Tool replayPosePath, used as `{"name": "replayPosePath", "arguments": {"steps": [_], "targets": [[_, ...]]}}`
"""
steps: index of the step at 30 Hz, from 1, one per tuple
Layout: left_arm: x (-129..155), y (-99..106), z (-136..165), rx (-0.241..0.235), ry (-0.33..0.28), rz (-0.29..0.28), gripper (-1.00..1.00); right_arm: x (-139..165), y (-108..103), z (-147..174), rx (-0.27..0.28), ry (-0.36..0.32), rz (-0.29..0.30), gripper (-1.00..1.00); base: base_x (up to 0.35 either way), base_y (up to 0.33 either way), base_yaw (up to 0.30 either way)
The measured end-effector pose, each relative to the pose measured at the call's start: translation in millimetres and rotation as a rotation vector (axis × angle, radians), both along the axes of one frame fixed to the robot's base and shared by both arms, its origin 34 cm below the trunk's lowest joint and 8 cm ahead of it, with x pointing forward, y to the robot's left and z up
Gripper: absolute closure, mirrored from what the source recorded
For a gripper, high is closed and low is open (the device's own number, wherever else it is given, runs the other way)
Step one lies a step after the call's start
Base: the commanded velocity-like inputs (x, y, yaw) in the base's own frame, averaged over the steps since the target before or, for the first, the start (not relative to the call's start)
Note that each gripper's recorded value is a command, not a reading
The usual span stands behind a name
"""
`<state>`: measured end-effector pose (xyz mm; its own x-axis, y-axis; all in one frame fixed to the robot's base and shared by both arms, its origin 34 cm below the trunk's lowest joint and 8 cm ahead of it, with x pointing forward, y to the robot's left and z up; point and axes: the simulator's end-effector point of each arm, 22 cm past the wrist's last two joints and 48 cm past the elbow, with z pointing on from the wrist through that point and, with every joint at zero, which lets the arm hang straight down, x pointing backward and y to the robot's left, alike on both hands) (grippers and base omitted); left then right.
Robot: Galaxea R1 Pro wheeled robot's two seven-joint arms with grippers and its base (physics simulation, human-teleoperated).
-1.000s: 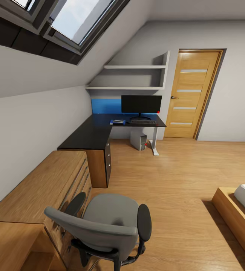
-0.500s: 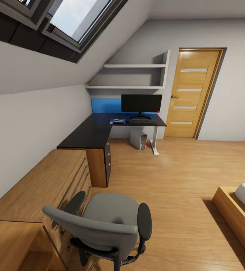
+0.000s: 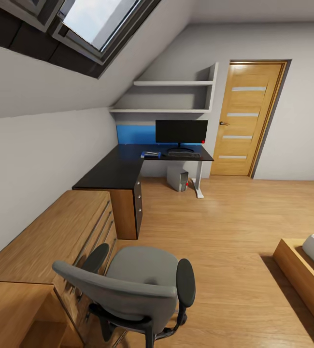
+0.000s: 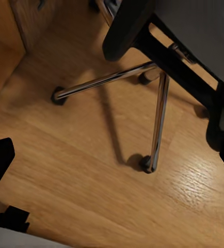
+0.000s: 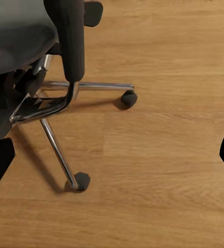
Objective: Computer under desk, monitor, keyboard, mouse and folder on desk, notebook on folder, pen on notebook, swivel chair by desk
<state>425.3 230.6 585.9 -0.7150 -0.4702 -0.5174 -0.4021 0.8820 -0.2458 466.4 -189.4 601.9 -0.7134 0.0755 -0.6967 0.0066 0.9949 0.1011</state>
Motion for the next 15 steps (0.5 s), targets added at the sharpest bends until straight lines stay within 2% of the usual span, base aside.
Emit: {"name": "replayPosePath", "arguments": {"steps": [8, 15], "targets": [[17.6, -2.2, -0.8, -0.010, -0.027, -0.004, -1.00, 9.6, 17.0, -4.9, 0.026, -0.014, 0.004, -1.00, 0.000, 0.000, 0.000], [18.5, 3.6, -10.8, -0.005, -0.030, 0.006, -1.00, 9.6, 13.8, -14.7, 0.022, -0.025, -0.002, -1.00, 0.000, 0.000, 0.000]]}}
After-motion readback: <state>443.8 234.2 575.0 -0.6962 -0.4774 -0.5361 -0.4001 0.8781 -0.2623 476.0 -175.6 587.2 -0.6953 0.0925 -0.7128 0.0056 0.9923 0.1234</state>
